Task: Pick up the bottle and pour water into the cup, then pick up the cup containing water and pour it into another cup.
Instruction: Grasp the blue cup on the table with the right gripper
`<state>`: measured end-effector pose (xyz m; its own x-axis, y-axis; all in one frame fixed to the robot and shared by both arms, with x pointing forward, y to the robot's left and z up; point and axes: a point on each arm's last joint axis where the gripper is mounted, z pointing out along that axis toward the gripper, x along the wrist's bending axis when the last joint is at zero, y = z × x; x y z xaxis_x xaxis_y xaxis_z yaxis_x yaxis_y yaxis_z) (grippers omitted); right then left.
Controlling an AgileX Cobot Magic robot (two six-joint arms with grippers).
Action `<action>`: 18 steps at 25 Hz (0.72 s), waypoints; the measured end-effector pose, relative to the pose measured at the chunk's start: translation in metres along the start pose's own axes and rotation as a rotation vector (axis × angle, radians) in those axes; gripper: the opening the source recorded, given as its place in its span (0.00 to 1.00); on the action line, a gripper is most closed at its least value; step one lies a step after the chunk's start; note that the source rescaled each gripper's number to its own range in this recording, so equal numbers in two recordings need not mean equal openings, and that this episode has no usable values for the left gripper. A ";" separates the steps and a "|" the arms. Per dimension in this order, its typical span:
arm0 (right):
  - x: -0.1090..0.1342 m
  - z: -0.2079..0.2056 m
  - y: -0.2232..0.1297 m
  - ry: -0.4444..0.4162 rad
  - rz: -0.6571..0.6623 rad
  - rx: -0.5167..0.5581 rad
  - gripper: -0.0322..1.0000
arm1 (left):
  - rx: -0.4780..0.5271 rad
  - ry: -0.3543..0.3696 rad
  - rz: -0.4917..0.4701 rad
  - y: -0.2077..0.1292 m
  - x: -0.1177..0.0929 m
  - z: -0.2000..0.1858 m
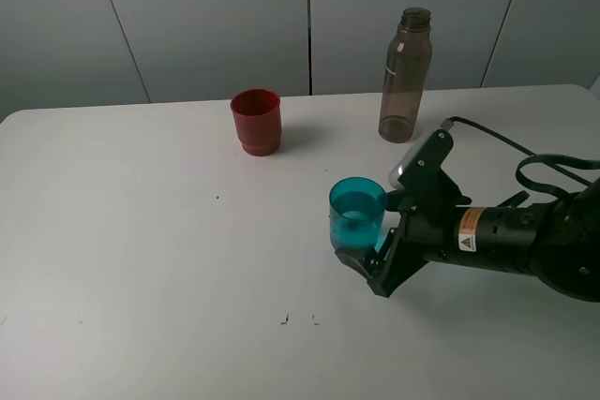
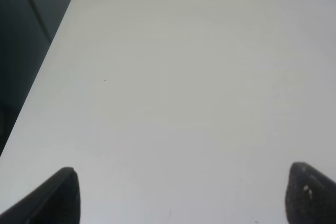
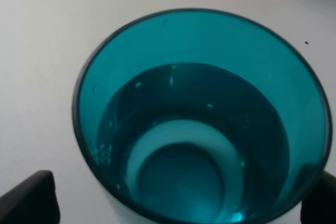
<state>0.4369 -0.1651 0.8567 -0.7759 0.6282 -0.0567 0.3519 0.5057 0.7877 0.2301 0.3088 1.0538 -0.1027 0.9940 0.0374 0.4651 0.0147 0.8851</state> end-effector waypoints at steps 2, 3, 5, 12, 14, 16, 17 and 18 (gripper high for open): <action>0.000 0.000 0.002 -0.001 -0.009 -0.017 1.00 | 0.000 0.000 0.000 0.000 0.000 0.000; -0.001 0.000 0.003 -0.004 -0.008 -0.025 1.00 | 0.000 0.000 0.000 0.000 0.000 0.000; -0.002 0.001 0.003 -0.016 -0.007 -0.032 1.00 | 0.000 0.000 0.000 0.000 0.000 0.000; 0.000 0.008 -0.002 -0.002 0.002 -0.067 1.00 | 0.000 0.000 0.000 0.000 0.000 0.000; -0.001 0.010 0.000 -0.004 -0.003 -0.080 1.00 | 0.000 0.000 0.000 0.000 0.000 0.000; -0.003 0.012 0.003 -0.008 -0.012 -0.094 1.00 | 0.000 0.000 0.000 0.000 0.000 0.000; -0.004 0.013 0.005 -0.009 -0.016 -0.098 1.00 | 0.000 0.000 0.000 0.000 0.000 0.000; -0.005 0.015 0.007 -0.011 -0.020 -0.106 1.00 | 0.000 0.000 0.000 0.000 0.000 0.000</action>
<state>0.4507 -0.1558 0.8529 -0.7762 0.6256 -0.0789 0.2791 0.4531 0.8466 0.2301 0.3088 1.0538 -0.1027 0.9940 0.0374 0.4651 0.0147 0.8851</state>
